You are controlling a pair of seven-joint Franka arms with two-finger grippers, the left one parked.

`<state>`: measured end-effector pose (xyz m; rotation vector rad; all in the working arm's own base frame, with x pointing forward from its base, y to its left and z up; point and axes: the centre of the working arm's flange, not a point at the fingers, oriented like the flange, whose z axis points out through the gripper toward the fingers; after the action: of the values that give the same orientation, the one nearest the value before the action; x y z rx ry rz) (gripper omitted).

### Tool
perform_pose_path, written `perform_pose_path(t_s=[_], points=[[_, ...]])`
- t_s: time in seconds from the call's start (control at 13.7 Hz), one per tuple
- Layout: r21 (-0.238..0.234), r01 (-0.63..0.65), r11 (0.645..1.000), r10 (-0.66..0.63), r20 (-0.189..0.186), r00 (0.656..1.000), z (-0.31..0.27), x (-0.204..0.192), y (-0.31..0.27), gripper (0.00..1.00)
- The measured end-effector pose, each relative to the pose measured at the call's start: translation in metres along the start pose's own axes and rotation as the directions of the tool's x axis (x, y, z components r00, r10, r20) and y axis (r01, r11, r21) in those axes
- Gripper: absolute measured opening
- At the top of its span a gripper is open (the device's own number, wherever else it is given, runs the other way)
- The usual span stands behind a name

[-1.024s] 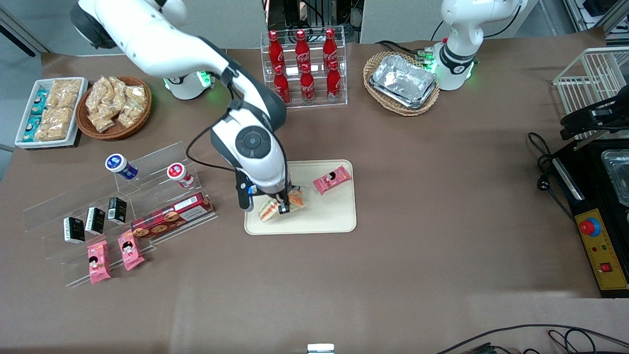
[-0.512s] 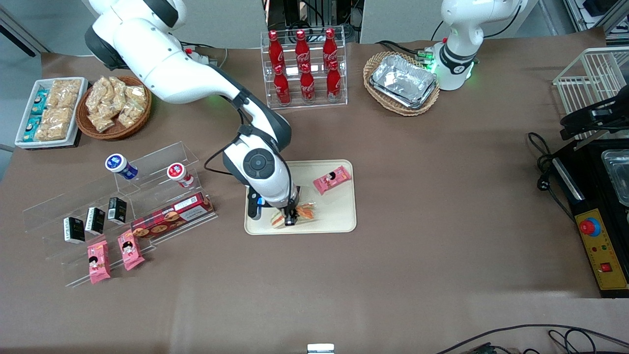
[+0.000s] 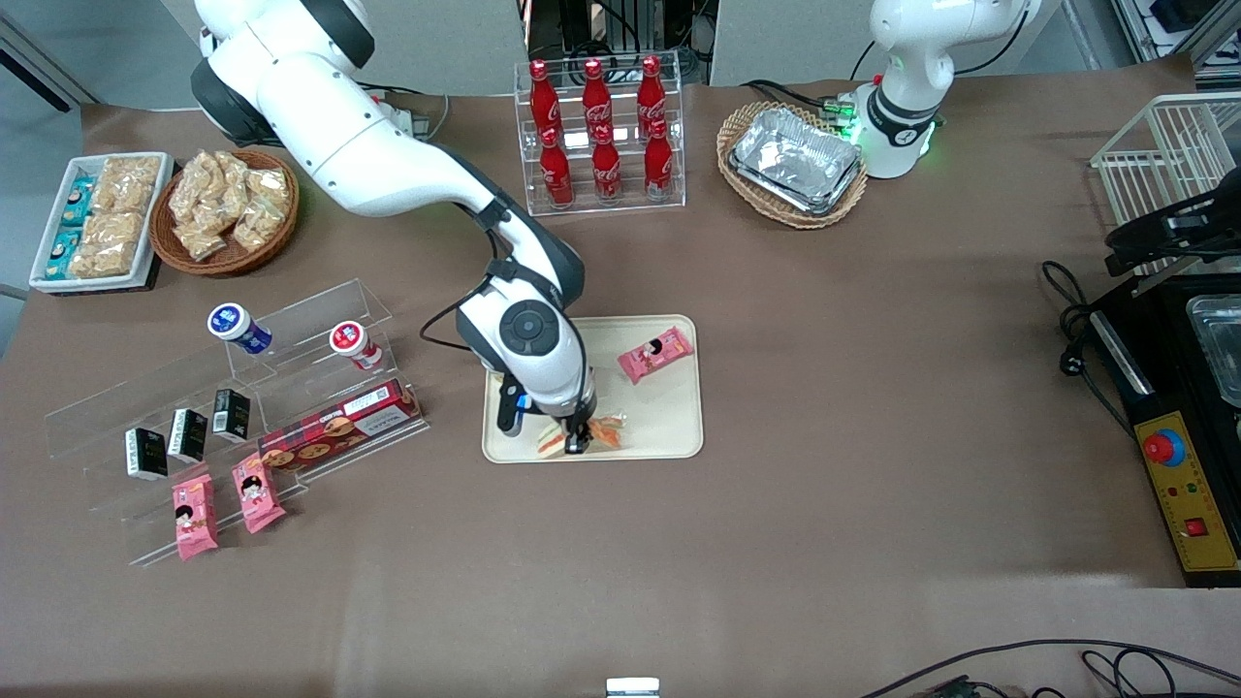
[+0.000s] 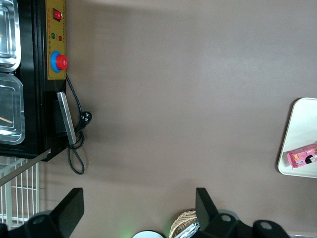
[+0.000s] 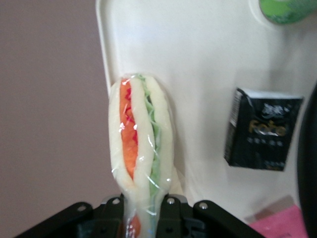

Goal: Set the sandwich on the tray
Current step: 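Lower the sandwich onto the tray and open the right gripper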

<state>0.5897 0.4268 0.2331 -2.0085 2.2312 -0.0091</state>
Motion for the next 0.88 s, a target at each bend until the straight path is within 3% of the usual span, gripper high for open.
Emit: perform_pose_path(t_s=[0.15,0.22,0.51,0.73,0.8,0.88], points=[[0.006,-0.020,1.000,0.020,-0.010,1.000,0.001,0.009,-0.008,0.19],[0.006,-0.022,1.000,0.023,-0.010,1.000,0.001,0.009,-0.008,0.25],[0.026,-0.004,1.000,0.004,-0.019,1.000,-0.003,0.008,-0.010,0.63],[0.034,-0.005,0.999,0.006,-0.042,0.999,-0.048,0.003,-0.017,0.93],[0.030,0.011,0.999,-0.009,-0.058,0.998,-0.075,0.001,-0.016,1.00],[0.021,0.046,0.999,-0.045,-0.071,0.996,-0.107,-0.003,-0.012,1.00]])
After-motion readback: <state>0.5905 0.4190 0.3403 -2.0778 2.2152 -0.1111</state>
